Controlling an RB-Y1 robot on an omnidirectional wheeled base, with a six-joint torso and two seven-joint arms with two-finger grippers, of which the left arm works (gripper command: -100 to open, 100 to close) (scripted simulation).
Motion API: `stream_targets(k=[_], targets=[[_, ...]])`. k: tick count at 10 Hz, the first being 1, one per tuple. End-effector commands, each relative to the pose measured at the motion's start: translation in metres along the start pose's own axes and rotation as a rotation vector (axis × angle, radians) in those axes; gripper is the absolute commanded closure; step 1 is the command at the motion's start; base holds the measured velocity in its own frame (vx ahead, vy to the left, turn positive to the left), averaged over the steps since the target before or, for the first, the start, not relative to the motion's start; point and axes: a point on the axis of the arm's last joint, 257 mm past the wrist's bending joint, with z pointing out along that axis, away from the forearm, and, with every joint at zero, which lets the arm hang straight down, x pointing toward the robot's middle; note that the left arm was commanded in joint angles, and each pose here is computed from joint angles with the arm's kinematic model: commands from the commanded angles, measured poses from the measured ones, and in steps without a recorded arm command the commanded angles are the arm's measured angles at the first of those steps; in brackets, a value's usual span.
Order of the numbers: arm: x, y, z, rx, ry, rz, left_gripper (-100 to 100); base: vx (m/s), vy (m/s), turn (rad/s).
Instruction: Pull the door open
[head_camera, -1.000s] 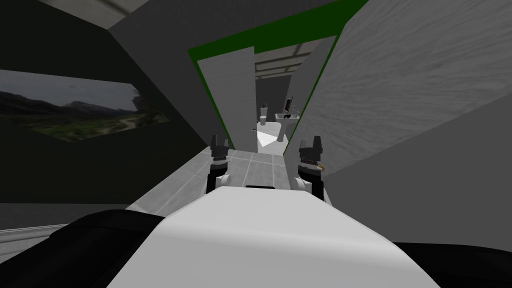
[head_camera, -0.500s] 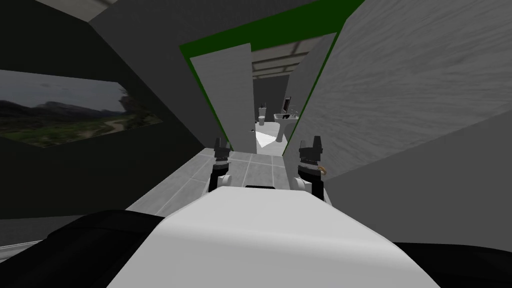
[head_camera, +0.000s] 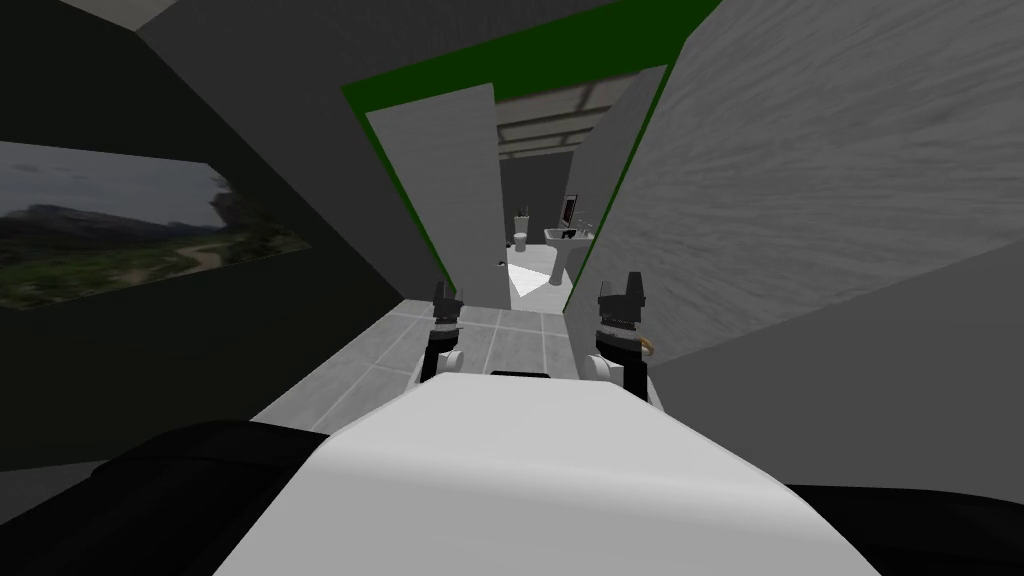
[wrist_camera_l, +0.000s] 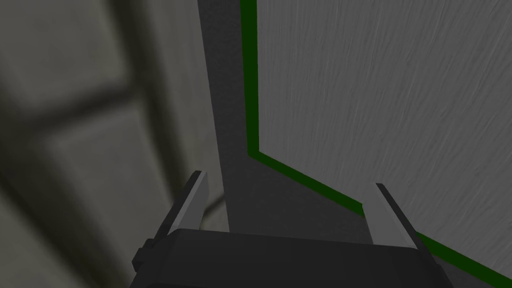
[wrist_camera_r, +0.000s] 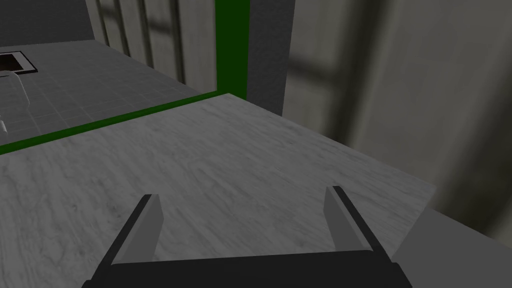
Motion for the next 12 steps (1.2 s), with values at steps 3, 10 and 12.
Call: stream_targets(k=[3,10,12], targets=[[-0.006,0.024,-0.0095,-0.039,0.003,-0.002,-100,0.098,-0.014,-0.049],[-0.024,0.074,-0.031,-0.123,0.002,0.0,-100,0.101,-0.011,-0.058],[-0.031,0.088,-0.0384,-0.147,0.0,0.001,-100,0.096,-0.004,-0.067]])
